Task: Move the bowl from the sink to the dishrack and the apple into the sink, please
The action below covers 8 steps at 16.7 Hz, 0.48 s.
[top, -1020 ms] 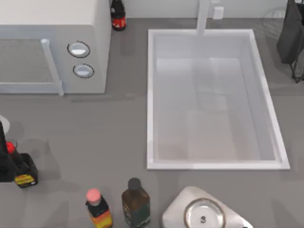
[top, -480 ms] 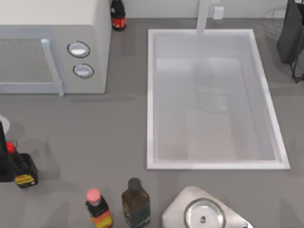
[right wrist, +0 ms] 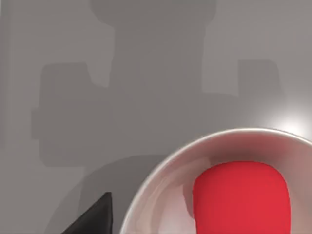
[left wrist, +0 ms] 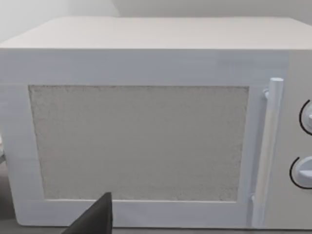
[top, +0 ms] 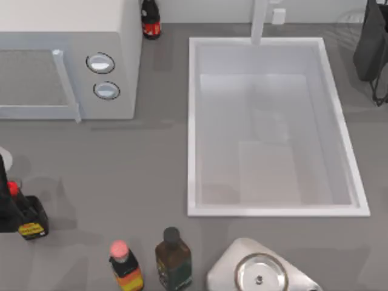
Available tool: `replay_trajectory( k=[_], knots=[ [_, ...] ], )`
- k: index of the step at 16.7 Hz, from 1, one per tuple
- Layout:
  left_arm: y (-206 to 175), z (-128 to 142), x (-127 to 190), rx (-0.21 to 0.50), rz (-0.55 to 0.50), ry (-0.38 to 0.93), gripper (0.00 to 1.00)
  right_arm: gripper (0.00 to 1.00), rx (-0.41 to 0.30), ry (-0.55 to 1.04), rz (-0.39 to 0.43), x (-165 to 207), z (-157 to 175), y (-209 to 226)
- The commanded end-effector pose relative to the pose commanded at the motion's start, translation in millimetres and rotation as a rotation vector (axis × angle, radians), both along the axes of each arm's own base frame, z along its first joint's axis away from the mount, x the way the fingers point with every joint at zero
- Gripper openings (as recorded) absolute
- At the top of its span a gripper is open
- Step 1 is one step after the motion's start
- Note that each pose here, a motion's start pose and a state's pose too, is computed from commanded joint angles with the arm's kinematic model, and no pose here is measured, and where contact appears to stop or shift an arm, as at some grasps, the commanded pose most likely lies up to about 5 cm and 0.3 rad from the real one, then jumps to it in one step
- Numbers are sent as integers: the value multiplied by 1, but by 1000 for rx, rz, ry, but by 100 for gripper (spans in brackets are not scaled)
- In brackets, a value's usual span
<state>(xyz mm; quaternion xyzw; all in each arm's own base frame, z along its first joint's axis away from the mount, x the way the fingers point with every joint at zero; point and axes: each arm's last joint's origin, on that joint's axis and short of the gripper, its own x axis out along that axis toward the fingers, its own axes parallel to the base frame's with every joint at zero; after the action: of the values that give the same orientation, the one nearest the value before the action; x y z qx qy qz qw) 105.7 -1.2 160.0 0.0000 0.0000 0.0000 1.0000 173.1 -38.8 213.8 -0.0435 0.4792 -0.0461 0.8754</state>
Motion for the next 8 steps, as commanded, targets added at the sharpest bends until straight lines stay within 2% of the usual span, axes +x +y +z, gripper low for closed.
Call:
replay_trajectory(
  k=[4,8],
  knots=[
    [0,0,0,0,0,0,100,100,59,347,-9,37,-8,-24],
    [0,0,0,0,0,0,100,100,116,533,-7,60,-14,-43]
  ],
)
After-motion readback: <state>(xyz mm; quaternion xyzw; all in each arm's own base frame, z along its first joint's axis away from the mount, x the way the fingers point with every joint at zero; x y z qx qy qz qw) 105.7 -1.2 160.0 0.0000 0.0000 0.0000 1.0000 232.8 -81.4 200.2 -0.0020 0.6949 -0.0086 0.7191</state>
